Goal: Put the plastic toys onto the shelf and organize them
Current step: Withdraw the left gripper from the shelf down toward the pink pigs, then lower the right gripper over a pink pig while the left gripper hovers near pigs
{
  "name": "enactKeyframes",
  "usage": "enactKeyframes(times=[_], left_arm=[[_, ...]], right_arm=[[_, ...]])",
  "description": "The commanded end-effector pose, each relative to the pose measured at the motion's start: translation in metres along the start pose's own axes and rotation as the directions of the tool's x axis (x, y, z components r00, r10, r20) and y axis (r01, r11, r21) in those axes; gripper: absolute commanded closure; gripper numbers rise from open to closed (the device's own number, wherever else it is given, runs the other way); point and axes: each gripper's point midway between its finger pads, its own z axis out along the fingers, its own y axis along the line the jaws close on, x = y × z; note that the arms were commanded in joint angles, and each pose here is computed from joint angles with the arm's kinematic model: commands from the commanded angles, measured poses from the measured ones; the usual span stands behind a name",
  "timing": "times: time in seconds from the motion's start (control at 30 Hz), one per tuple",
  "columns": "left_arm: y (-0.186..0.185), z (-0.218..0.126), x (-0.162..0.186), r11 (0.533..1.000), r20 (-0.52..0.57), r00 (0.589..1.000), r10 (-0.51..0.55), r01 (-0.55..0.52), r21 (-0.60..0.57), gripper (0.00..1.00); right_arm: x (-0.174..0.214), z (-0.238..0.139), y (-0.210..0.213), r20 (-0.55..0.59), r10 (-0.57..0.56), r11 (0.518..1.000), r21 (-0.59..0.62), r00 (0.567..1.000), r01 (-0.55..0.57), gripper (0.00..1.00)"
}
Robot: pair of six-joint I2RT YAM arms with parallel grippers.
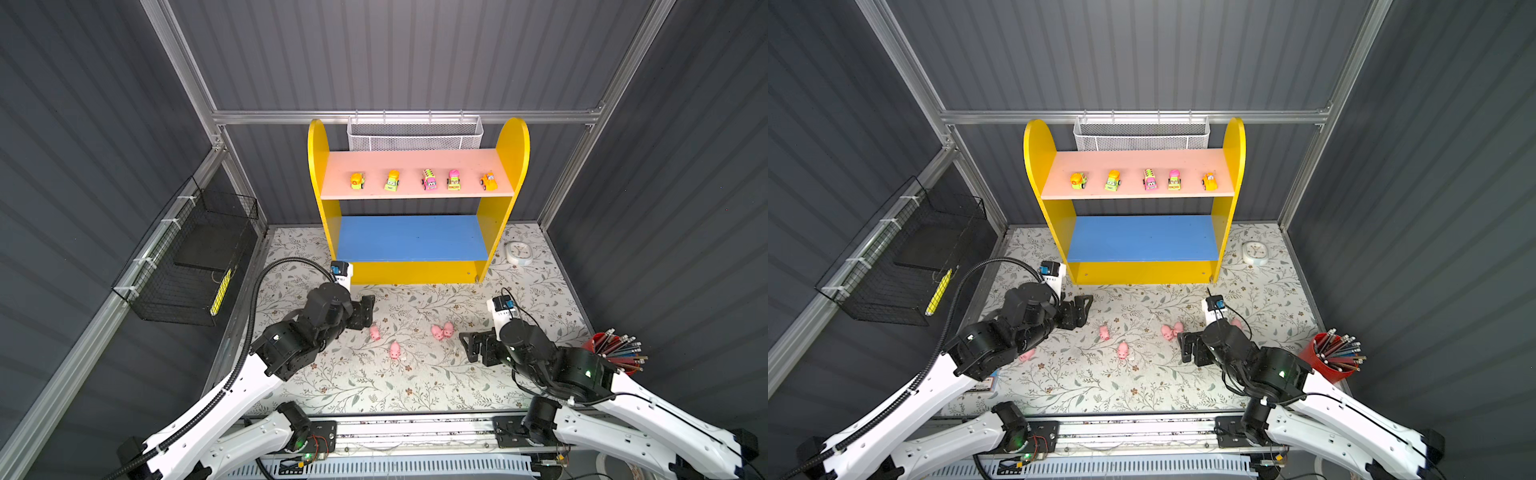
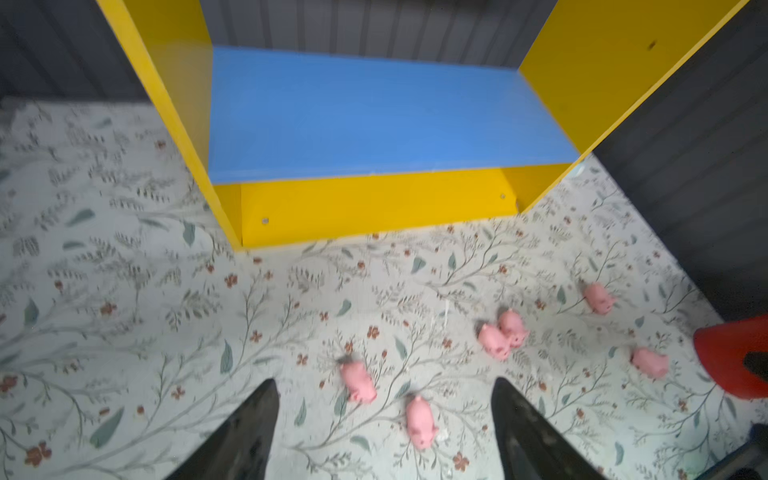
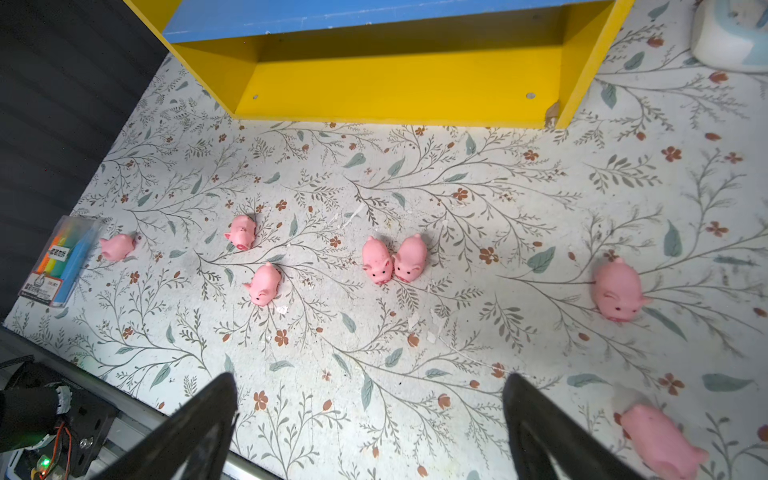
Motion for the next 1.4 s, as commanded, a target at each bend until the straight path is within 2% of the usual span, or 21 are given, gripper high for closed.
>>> enactKeyframes(times=[0.0,0.13,0.3,0.4,0.5,0.73,1.0,1.37], left_arm=[[-0.004,0.011,0.025,0.995,-0.025,0.996,-0.083,0.084,0.053,0.16],[0.001,0.021,0.060,0.992,-0.069,0.992,-0.109,0.113,0.056,0.14],[0.006,0.028,0.082,0.987,-0.092,0.985,-0.145,0.150,0.053,0.13],[0.001,0.034,0.081,0.992,-0.107,0.988,-0.112,0.117,0.041,0.12],[-0.013,0.046,0.073,0.997,-0.121,0.991,-0.049,0.055,0.047,0.11],[-0.065,0.092,0.063,0.985,-0.146,0.988,0.042,-0.016,0.174,0.10],[-0.111,0.129,0.066,0.957,-0.173,0.979,0.107,-0.054,0.285,0.09],[-0.117,0.134,0.069,0.950,-0.174,0.976,0.132,-0.074,0.303,0.08]], right_arm=[[0.010,0.012,0.001,-0.022,0.036,0.999,0.001,0.999,-0.036,0.02],[0.025,0.028,-0.005,-0.064,0.044,0.998,0.047,0.997,-0.041,0.05],[0.034,0.045,-0.023,-0.070,0.055,0.985,0.168,0.996,-0.043,0.10],[0.039,0.053,-0.044,-0.081,0.090,0.964,0.258,0.993,-0.067,0.10],[0.044,0.064,-0.068,-0.095,0.182,0.946,0.287,0.979,-0.148,0.11],[0.035,0.059,-0.122,-0.020,0.288,0.890,0.376,0.957,-0.260,0.08],[0.029,0.077,-0.155,-0.024,0.395,0.853,0.380,0.918,-0.357,0.09],[0.023,0.099,-0.176,-0.035,0.479,0.822,0.368,0.877,-0.434,0.13]])
